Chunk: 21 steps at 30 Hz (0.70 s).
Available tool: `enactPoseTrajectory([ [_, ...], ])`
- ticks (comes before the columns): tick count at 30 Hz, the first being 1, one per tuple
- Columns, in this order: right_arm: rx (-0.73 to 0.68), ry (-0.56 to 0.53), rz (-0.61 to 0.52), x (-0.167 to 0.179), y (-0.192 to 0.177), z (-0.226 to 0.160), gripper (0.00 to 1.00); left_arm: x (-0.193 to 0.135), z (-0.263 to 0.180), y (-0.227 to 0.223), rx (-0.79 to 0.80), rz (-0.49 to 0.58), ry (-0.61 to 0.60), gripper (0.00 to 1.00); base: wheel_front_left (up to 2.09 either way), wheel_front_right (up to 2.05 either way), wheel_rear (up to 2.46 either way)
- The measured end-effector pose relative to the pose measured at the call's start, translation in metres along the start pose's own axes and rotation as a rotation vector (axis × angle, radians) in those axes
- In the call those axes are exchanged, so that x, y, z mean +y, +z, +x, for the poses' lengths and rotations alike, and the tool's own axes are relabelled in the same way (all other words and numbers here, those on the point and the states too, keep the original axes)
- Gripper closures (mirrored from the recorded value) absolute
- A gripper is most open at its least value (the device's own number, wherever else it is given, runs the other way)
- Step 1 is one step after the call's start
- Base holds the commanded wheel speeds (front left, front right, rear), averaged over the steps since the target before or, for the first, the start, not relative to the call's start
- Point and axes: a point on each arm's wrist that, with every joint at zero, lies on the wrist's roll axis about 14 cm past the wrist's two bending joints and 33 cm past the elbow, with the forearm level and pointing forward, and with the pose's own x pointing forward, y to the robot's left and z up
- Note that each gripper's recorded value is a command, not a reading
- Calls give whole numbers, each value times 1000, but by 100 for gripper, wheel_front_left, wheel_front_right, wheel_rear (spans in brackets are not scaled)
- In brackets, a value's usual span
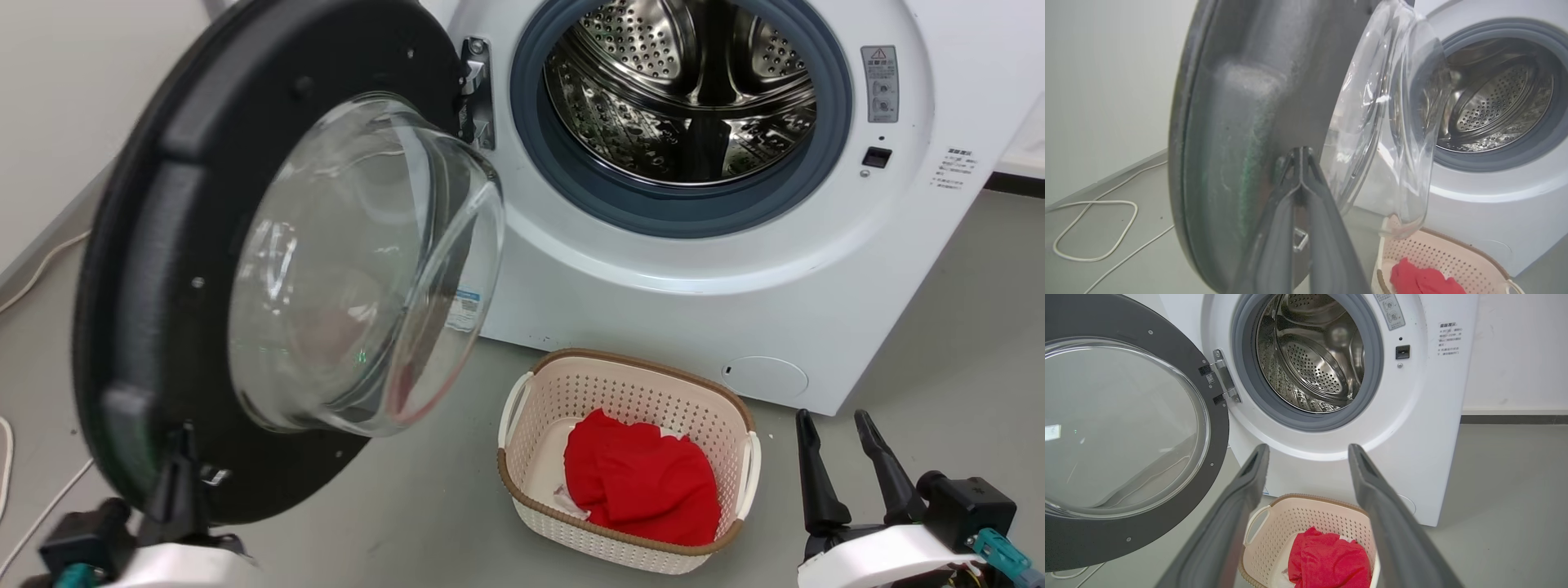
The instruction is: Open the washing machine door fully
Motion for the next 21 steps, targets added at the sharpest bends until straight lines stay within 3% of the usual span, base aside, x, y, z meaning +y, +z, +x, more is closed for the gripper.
enactPoseTrajectory([
  [9,8,-39,-2,-14,-3,-3,0,58,36,8,-10,73,105,100,0,0,0],
  [21,-4,-71,-16,-26,0,0,0,83,68,9,1,124,157,100,0,0,0],
])
